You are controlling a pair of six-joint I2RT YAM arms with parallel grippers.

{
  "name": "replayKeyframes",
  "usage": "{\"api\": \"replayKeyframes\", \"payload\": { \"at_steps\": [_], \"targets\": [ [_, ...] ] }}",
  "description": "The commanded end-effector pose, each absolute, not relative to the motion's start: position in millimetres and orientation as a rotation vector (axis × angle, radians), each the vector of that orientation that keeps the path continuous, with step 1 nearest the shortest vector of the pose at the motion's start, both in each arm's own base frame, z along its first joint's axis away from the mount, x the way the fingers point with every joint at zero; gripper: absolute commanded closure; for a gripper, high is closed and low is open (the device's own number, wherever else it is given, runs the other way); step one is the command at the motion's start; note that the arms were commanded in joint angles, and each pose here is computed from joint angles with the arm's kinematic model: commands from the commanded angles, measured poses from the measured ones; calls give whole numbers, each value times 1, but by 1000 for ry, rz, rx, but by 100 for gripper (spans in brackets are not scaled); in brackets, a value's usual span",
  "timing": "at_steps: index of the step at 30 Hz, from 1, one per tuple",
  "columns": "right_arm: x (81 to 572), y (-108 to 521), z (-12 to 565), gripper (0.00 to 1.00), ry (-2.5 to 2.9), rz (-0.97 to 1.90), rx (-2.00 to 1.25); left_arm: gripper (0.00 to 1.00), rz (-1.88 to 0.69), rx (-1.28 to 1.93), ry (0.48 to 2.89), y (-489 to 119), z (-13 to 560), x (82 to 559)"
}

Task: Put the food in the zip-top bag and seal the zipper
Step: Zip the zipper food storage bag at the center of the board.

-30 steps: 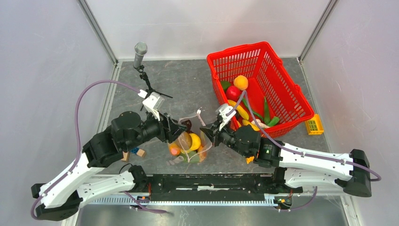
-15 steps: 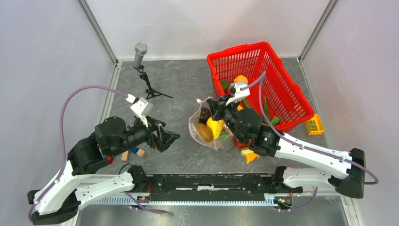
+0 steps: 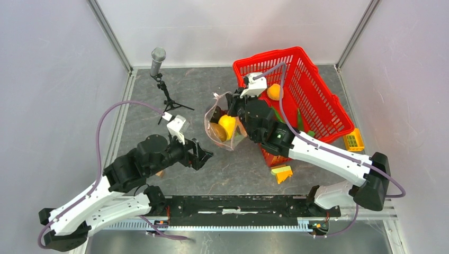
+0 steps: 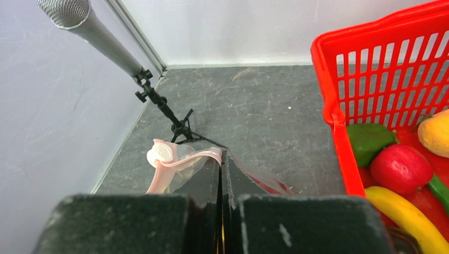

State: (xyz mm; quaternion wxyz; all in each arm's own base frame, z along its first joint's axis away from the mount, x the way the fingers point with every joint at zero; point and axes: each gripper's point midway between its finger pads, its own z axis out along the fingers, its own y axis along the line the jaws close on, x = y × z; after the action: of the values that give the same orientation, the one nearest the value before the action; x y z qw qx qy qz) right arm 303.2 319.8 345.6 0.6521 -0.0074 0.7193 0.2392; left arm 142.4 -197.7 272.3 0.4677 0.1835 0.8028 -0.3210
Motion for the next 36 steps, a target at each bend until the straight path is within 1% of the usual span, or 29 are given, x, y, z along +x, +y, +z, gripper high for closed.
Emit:
{"api": "replayKeyframes", "payload": {
  "at_steps": [1, 6, 13, 18, 22, 28, 31, 33, 36],
  "targets": [
    [317, 315, 392, 100, 1528, 578, 108, 11, -896, 239, 1836, -203, 293, 158],
    [325, 323, 381, 100, 1549, 550, 116, 16, -1033, 192, 1789, -232, 283, 160],
    [329, 334, 376, 100, 1572, 551, 68, 14, -1093, 206, 1778, -260, 278, 160],
    [326, 338, 371, 100, 1589, 564, 44, 14, -990, 119, 1778, -258, 272, 180],
    [323, 335, 367, 100, 1595, 568, 43, 16, -892, 56, 1793, -254, 270, 197],
    [318, 331, 366, 100, 1591, 573, 41, 39, -840, 55, 1806, -257, 260, 205],
    [316, 331, 370, 100, 1585, 582, 28, 62, -820, 68, 1823, -256, 251, 204],
    [314, 331, 372, 100, 1580, 588, 19, 74, -809, 86, 1819, -253, 249, 203],
    [312, 331, 374, 100, 1578, 595, 0, 84, -789, 129, 1795, -248, 253, 201]
  ]
}}
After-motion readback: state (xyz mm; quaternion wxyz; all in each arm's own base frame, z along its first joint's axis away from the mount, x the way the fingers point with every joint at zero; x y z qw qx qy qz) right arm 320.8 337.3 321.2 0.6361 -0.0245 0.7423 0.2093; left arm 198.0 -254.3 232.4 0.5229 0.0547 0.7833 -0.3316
